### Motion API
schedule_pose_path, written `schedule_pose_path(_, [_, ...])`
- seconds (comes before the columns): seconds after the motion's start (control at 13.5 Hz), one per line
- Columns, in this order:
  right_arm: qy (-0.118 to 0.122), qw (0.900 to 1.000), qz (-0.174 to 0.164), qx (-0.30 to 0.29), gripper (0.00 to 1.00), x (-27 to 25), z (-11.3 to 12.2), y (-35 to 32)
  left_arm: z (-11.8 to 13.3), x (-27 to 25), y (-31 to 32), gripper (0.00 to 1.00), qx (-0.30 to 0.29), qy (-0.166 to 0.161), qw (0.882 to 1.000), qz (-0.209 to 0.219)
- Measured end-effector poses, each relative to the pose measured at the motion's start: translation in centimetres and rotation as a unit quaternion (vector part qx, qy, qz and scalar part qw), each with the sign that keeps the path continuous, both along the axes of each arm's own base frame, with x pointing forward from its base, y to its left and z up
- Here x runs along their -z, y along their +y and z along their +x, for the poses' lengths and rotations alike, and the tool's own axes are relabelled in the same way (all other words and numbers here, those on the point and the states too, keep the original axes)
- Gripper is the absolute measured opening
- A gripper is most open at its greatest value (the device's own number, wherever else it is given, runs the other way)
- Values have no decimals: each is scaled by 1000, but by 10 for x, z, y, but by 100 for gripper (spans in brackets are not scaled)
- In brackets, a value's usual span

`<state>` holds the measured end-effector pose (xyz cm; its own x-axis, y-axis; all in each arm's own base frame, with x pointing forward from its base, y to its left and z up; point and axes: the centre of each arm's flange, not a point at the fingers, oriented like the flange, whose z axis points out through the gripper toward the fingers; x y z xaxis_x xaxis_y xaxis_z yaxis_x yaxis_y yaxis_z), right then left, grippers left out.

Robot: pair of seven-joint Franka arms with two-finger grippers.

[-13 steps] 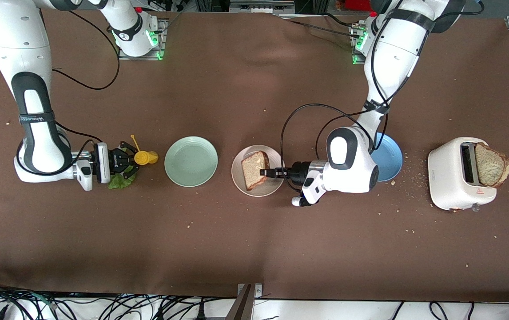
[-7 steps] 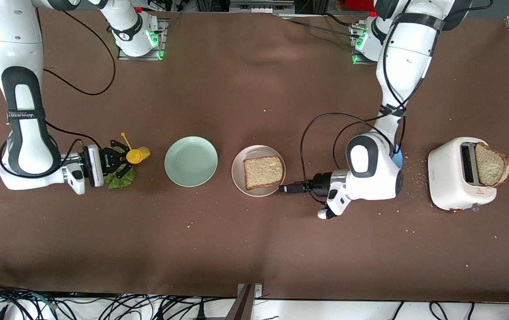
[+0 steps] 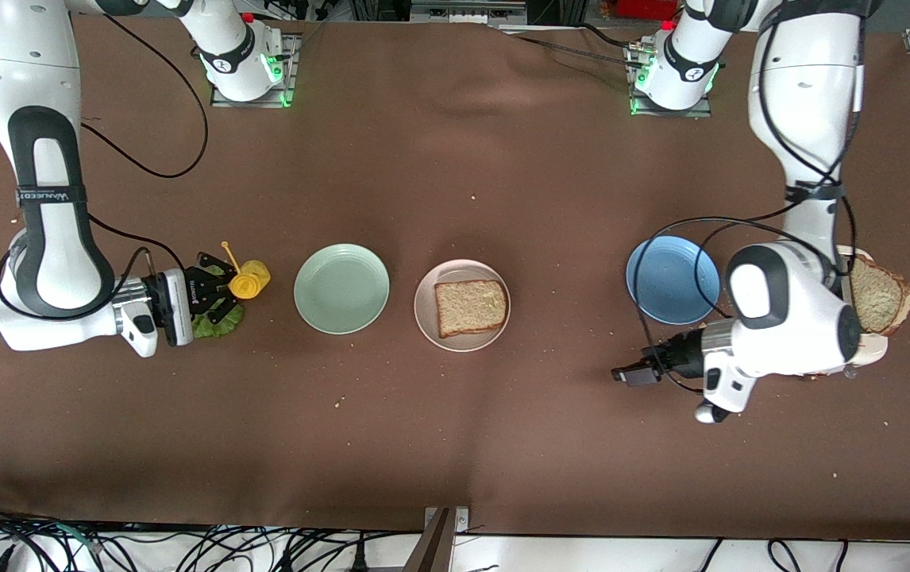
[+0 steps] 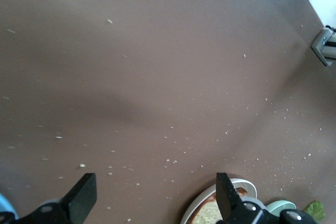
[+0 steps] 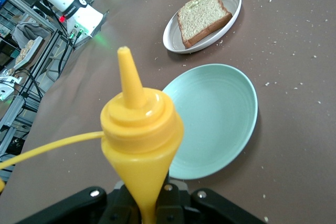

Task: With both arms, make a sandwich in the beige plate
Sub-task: 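Carry mustard to the bread with the right gripper while the left gripper withdraws, then tilt the mustard bottle over the bread with the right gripper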

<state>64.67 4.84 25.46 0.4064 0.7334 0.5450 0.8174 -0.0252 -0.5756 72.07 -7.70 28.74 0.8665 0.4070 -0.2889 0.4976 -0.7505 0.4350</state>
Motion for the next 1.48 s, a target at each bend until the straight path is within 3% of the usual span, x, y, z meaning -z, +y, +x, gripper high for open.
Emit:
schedule_pose_path(0.15, [26,998,-49,-1,11,-18,5,43,-2,-20,63,100,19,-1,1000,6])
schedule_pose_path(0.3, [50,992,-113,-1,11,-29,3,97,-8,-37,108,100,38,-5,998,43])
schedule_pose_path(0.44, [36,982,-185,-2,11,-36,-1,155,-12,-60,123,100,64,-11,993,101])
schedule_pose_path(0.67, [-14,959,-284,-9,11,-40,-17,229,-15,-111,134,100,69,-41,988,131])
schedule_pose_path(0.82, [-39,938,-344,-3,11,-40,-30,264,-22,-138,141,100,71,-49,986,141])
schedule_pose_path(1.04, [-76,897,-434,-3,11,-39,-55,309,-33,-173,144,100,90,-53,979,176])
schedule_pose_path(1.26, [-123,856,-501,-4,11,-39,-76,341,-45,-213,146,100,103,-68,970,208])
schedule_pose_path(1.48, [-176,815,-553,-6,11,-36,-98,371,-67,-255,149,100,104,-71,970,206])
